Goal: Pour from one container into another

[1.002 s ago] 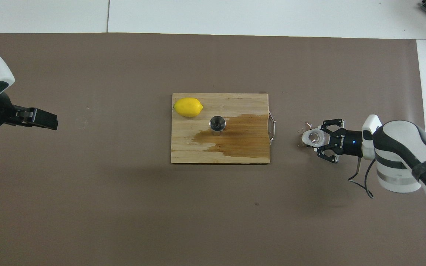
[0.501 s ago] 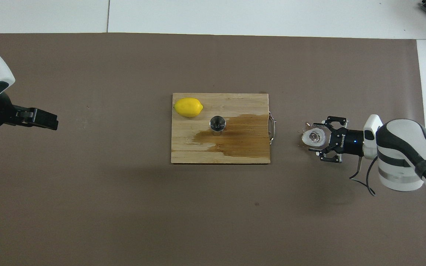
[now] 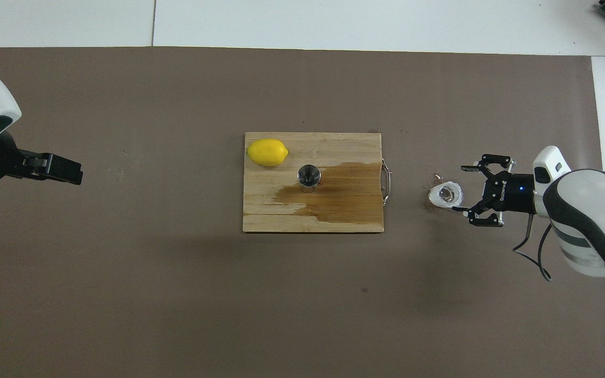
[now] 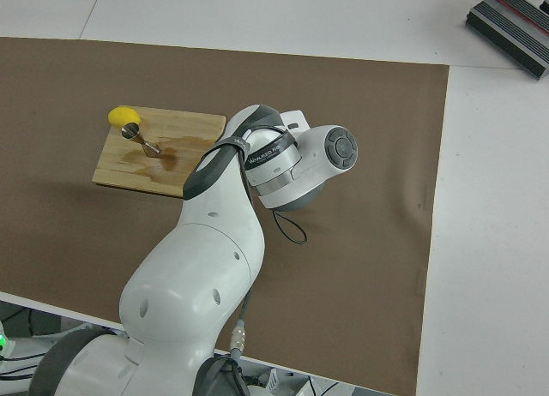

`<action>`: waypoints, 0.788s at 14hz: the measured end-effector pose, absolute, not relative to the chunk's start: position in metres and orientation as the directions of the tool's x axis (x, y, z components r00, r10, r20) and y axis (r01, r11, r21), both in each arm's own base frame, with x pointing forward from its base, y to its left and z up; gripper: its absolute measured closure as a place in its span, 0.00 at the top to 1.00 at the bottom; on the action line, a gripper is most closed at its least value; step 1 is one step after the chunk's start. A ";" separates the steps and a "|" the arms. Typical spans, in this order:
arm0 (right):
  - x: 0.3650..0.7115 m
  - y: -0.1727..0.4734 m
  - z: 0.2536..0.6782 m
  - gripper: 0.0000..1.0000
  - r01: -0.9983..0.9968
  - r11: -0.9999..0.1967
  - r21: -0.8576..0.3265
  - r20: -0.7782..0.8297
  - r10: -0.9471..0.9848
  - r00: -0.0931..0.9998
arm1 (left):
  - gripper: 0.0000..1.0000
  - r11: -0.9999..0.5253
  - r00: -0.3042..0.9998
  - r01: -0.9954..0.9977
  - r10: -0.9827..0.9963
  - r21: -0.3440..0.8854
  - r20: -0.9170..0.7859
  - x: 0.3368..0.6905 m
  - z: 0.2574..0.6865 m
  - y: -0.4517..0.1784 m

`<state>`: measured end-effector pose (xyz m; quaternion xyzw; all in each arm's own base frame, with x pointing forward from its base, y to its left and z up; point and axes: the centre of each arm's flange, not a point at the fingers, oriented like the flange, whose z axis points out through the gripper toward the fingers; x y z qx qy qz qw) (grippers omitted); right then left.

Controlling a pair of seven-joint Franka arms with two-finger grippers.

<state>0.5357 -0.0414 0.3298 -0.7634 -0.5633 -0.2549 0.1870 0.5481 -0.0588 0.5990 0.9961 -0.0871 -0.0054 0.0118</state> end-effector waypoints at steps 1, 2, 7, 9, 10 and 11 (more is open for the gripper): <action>0.534 -0.037 0.339 1.00 0.946 -0.322 -0.036 0.583 0.762 0.282 | 1.00 -0.985 0.985 -0.173 -0.174 0.024 -0.009 0.548 0.599 -0.059; 0.533 -0.032 0.346 1.00 0.933 -0.354 -0.069 0.561 0.759 0.330 | 1.00 -0.985 0.985 -0.173 -0.174 0.024 -0.009 0.548 0.599 -0.059; 0.531 -0.015 0.350 1.00 0.788 -0.581 -0.204 0.322 0.720 0.615 | 1.00 -0.985 0.985 -0.173 -0.174 0.024 -0.009 0.548 0.599 -0.059; 0.533 -0.008 0.362 1.00 0.728 -0.663 -0.174 0.221 0.694 0.685 | 1.00 -0.985 0.985 -0.173 -0.174 0.024 -0.009 0.548 0.599 -0.059; 0.533 -0.007 0.369 1.00 0.696 -0.701 -0.154 0.186 0.671 0.718 | 1.00 -0.985 0.985 -0.173 -0.174 0.024 -0.009 0.548 0.599 -0.059; 0.532 -0.007 0.375 1.00 0.659 -0.740 -0.139 0.153 0.641 0.752 | 1.00 -0.985 0.985 -0.173 -0.174 0.024 -0.009 0.548 0.599 -0.059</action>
